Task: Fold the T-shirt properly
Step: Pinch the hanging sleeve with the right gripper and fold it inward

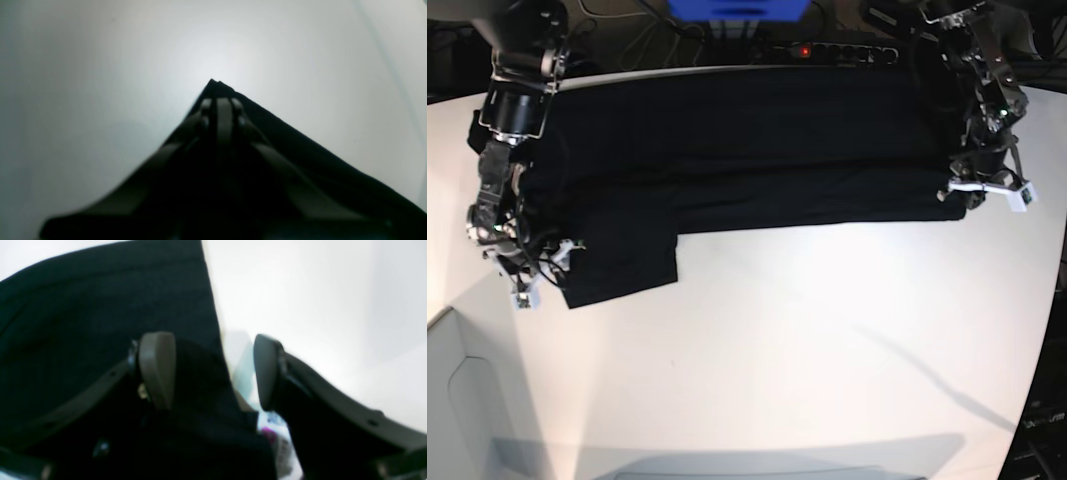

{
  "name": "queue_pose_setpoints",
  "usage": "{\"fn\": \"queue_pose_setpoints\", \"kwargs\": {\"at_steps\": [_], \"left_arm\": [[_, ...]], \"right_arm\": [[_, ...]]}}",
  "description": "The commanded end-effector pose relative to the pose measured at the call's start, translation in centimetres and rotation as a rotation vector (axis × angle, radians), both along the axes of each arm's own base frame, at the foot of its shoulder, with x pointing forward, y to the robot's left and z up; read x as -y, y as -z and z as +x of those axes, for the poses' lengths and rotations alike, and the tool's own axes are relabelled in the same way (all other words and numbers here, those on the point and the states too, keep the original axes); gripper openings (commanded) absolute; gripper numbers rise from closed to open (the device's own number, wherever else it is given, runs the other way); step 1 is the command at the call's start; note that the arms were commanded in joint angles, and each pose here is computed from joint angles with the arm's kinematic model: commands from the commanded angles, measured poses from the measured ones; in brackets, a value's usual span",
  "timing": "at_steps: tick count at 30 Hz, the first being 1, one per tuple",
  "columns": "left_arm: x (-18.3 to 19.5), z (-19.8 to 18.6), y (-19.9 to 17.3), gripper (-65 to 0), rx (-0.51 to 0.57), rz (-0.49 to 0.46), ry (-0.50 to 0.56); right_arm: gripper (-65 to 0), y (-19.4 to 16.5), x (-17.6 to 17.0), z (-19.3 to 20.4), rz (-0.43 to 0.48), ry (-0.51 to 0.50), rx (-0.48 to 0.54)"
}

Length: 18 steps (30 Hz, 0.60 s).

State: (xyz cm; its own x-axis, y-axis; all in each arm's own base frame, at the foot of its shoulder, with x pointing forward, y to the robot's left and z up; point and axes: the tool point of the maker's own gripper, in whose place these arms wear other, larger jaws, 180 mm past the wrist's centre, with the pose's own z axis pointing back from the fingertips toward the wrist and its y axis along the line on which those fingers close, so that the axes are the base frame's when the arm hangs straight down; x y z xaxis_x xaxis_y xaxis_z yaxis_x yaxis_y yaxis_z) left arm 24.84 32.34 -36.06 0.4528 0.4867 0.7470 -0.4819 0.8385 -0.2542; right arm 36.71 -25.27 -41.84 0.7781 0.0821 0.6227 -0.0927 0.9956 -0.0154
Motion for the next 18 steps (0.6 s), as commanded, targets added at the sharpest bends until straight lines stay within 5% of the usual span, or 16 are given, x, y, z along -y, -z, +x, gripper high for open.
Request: {"fn": "queue_pose_setpoints", "kwargs": {"at_steps": [1, 14, 18], "left_arm": [[-0.6, 0.5, -1.3, -65.0, 0.037, 0.031, 0.0], [-0.6, 0.6, -1.4, -65.0, 0.04, 0.031, 0.0], [-0.6, 0.6, -1.3, -65.0, 0.041, 0.026, 0.0]], "right_arm": [[-27.7, -0.5, 0.7, 0.2, -0.023, 0.0, -0.005], [-64.8, -0.5, -0.9, -0.5, -0.025, -0.034, 0.005], [-65.0, -5.1, -1.8, 0.0, -0.076, -0.069, 0.145]]}}
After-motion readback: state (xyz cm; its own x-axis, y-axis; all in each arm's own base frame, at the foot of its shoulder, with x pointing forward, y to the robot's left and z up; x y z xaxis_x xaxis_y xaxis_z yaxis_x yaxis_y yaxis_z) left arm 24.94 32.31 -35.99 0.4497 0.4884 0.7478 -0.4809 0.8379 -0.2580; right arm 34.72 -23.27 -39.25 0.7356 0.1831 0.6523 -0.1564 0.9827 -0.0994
